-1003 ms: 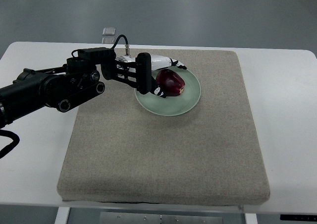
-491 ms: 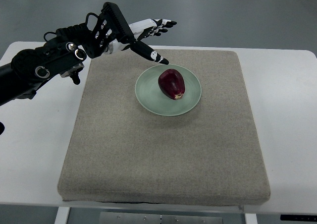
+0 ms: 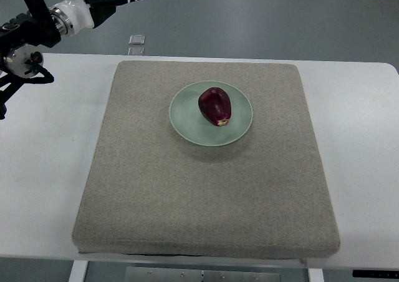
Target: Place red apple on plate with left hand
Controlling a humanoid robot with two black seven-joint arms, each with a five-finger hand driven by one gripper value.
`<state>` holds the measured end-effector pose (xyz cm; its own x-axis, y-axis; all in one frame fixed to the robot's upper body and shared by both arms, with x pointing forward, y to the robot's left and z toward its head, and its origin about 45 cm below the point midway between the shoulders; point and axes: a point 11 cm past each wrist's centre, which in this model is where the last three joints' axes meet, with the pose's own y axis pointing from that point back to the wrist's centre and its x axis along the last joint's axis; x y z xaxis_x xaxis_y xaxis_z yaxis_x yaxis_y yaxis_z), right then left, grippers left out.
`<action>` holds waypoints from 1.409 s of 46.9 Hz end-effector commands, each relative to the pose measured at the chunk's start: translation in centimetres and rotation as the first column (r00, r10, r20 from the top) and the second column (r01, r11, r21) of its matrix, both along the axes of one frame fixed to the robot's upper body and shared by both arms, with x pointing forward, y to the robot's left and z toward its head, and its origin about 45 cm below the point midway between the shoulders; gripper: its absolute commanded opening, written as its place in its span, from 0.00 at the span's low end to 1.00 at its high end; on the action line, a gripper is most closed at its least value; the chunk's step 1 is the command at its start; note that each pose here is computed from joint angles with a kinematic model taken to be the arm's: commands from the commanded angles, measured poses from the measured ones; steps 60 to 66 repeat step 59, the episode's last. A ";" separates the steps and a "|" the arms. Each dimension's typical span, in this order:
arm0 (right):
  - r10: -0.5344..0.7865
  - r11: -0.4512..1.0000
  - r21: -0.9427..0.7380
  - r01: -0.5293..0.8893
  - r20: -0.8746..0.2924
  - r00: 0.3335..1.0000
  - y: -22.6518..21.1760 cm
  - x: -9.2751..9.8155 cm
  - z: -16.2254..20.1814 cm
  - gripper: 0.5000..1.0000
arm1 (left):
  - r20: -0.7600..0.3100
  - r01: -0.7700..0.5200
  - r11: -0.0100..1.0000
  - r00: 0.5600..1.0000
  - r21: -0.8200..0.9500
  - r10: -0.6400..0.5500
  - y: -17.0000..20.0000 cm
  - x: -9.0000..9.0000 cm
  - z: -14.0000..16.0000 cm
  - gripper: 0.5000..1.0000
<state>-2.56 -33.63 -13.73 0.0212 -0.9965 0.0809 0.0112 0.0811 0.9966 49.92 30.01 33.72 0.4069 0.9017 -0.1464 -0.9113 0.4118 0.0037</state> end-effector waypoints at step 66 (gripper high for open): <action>0.000 0.999 0.041 0.000 -0.002 1.000 1.1 0.0 -0.1 0.86 | -0.287 -0.113 0.903 0.958 -0.415 -0.012 2.8 -2.0 -5.6 1.00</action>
